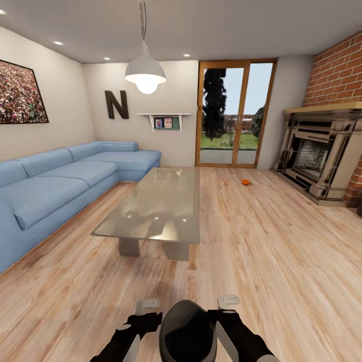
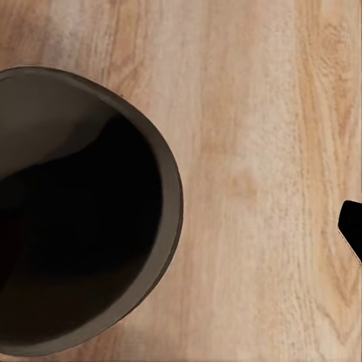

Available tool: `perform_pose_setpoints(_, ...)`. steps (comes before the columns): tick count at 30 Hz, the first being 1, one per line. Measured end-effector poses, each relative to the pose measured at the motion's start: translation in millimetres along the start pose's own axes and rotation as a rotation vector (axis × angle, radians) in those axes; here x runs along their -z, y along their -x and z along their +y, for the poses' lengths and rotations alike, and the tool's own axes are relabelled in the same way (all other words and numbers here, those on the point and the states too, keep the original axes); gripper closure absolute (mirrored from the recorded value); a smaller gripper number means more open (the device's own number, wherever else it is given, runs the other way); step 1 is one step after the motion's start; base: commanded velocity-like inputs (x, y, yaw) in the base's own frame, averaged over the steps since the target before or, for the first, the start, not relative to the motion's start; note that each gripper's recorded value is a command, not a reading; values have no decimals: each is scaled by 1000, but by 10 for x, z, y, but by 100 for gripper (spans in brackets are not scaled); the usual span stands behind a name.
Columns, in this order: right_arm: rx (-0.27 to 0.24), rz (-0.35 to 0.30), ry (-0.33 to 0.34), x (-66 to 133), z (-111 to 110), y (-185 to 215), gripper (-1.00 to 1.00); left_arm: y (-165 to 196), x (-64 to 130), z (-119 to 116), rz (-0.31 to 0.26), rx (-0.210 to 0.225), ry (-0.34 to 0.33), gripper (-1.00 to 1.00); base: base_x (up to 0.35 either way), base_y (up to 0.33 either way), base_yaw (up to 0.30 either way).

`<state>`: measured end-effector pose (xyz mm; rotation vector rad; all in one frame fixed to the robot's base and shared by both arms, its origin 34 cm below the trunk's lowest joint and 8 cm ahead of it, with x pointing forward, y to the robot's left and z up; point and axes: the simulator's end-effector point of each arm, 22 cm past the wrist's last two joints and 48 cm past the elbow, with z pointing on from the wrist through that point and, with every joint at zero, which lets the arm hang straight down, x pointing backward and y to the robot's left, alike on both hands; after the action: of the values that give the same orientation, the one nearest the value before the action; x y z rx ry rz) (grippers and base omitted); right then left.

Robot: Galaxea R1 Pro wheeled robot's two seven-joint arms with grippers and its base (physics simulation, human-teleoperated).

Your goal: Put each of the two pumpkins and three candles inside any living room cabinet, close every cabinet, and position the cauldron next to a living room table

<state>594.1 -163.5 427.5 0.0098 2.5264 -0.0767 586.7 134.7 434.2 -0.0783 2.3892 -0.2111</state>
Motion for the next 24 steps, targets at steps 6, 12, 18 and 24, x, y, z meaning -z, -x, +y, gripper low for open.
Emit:
perform_pose_setpoints(6,0,1,0,-2,0,-2,-100,0,-2,1,0,0,0,-100,38,-97,0)
perform_pose_setpoints(12,0,2,0,-3,2,-7,-100,0,-2,1,0,0,0,-100,3,-100,0)
perform_pose_setpoints(18,1,2,1,-4,4,-8,-100,0,-2,0,0,1,1,-100,0,-9,0)
perform_pose_setpoints(24,0,1,2,-3,5,-6,-100,60,6,-1,-12,2,0,-100,0,0,0)
